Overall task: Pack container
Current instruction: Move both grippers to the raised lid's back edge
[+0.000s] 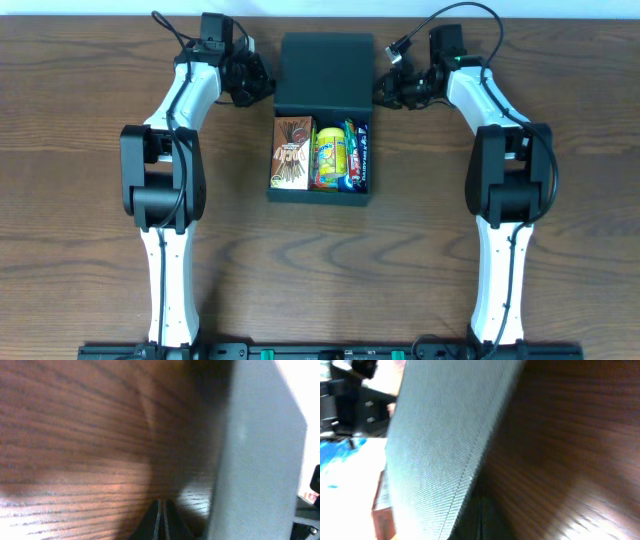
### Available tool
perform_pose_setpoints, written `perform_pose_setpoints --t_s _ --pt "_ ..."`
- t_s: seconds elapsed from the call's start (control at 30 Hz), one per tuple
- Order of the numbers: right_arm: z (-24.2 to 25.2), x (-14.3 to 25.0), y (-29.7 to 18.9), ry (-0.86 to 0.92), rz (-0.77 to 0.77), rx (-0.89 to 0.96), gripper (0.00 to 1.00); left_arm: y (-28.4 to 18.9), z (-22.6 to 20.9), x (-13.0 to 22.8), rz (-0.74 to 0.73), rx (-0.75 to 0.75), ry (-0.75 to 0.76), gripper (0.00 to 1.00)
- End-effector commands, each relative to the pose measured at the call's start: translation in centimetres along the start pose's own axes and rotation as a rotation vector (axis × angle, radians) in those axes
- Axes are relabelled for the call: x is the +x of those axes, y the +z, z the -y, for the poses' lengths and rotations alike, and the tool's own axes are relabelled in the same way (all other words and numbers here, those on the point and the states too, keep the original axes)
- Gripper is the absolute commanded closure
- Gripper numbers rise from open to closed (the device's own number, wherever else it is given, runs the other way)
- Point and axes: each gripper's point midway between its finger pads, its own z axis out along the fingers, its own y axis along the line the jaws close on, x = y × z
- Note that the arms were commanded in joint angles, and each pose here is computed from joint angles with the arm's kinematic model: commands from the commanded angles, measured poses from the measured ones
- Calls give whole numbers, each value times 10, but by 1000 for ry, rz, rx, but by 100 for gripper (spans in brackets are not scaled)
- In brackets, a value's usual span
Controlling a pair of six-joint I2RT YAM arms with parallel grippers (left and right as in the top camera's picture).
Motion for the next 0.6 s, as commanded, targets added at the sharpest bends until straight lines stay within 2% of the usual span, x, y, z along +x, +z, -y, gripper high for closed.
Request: perform_pose_setpoints --t_s 0.0,0.27,0.57 --pt "-49 10 5 -120 -43 -257 99 8 19 7 -39 81 59 94" --pt "-72 13 -5 -243 -32 -407 99 4 35 9 -61 177 124 94" --pt "-81 11 -20 -250 -17 -496 99 -15 41 5 -84 281 133 95"
